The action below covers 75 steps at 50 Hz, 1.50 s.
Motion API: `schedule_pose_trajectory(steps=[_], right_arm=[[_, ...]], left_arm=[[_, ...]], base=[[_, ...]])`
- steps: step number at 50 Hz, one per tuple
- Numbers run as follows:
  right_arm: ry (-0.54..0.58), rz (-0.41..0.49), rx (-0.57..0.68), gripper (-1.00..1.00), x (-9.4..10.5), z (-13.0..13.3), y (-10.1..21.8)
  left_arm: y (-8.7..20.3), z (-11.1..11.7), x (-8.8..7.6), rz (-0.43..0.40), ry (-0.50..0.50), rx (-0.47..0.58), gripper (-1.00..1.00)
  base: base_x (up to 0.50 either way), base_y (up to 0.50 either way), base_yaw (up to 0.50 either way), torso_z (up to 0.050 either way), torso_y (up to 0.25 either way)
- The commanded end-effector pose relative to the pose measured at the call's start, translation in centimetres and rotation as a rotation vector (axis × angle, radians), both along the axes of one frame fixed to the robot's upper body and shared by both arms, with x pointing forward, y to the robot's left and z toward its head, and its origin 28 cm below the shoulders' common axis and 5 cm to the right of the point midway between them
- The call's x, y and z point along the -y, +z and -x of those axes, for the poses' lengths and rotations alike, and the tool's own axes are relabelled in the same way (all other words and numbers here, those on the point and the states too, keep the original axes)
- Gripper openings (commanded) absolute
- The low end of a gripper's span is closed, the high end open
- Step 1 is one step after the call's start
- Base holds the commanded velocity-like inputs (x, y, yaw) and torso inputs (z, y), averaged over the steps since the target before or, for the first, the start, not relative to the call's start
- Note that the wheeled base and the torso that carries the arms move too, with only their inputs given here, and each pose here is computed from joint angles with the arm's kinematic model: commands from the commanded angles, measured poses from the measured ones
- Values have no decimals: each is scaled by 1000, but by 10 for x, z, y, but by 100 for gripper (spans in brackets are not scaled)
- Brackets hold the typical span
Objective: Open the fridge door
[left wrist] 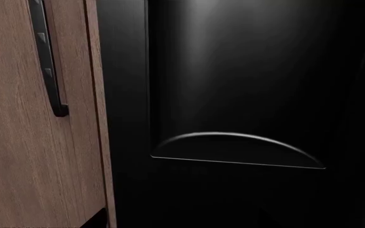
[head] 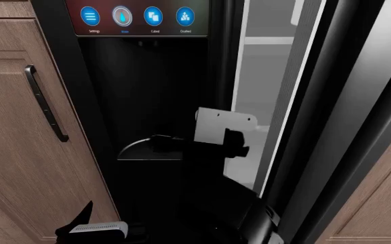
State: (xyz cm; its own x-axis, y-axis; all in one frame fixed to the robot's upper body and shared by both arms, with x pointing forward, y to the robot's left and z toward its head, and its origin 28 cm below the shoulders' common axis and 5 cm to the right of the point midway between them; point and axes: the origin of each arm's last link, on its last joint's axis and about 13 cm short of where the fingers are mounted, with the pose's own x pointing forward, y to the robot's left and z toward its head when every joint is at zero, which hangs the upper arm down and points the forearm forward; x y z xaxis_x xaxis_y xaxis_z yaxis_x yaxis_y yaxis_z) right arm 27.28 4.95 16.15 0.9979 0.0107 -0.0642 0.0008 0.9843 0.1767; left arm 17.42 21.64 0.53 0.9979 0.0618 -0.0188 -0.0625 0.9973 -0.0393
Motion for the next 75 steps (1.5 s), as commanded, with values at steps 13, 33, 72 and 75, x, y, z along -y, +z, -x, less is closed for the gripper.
schedule_pose_trajectory(steps=[13, 33, 72, 75], right_arm=[[-92, -5, 40, 100, 17, -29, -1], [-144, -45, 106, 100, 61, -34, -2], [-471, -59, 195, 100, 186, 15, 14], [-515, -48, 205, 100, 196, 14, 14]], left_arm=[[0, 1, 1, 0, -4, -2, 100], [-1, 3, -2, 7, -3, -3, 100], [-7, 0, 0, 25, -31, -12, 100], [-7, 0, 0, 28, -34, -13, 100]], base=[[0, 0, 0, 0, 0], [0, 0, 0, 0, 0], [0, 0, 0, 1, 0], [0, 0, 0, 0, 0]])
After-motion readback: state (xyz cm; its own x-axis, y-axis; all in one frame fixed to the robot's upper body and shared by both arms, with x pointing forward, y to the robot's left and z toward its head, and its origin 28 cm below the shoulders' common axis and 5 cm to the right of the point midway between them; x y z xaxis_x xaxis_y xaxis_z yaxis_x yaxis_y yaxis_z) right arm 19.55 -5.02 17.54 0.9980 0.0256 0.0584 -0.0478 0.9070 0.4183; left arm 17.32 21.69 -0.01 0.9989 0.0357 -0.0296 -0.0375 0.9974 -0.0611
